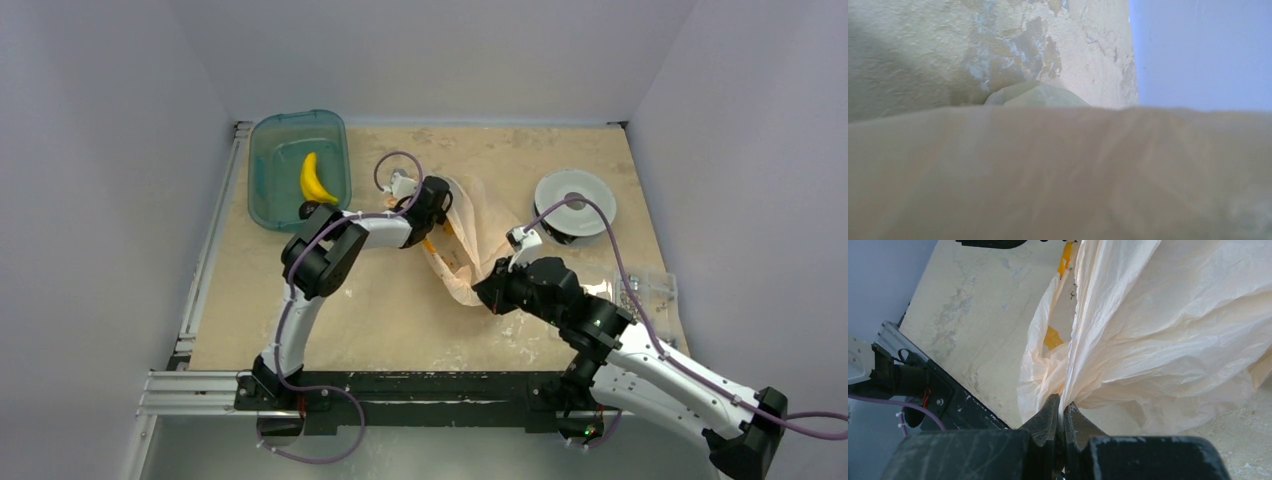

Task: Take the fake fruits out of the plastic bag

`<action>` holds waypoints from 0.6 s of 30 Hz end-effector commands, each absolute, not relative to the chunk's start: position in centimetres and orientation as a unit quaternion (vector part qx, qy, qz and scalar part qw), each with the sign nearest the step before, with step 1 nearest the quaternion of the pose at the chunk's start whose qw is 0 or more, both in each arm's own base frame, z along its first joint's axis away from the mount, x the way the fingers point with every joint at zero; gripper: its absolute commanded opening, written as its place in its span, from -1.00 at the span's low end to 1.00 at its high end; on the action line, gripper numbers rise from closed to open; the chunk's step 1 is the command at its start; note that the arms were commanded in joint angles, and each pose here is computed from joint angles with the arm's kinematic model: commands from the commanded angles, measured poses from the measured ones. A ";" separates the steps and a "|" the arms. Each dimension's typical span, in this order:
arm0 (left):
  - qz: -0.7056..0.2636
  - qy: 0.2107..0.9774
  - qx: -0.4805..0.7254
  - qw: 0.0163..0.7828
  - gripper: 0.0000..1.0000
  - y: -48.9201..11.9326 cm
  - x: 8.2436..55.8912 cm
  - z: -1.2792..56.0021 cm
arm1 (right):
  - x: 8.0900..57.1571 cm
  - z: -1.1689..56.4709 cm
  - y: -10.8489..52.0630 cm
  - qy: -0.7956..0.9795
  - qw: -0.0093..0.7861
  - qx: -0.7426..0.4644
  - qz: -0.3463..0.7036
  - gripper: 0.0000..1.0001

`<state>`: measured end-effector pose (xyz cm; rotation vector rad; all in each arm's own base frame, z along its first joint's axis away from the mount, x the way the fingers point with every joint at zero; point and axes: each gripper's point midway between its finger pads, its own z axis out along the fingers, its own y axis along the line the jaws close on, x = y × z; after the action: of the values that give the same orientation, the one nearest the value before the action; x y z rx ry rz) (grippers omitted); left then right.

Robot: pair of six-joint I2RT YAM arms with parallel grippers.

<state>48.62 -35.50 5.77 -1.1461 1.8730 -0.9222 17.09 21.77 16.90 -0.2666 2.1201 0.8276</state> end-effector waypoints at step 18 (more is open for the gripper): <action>-0.474 0.717 -0.362 0.361 -0.89 -35.1 45.4 12.2 | 18.2 18.8 20.6 0.831 0.454 -0.089 0.309 -1.00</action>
<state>47.39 -35.19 7.11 -1.0551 1.9003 -1.0390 17.45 20.89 18.14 -0.2364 2.0810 0.7981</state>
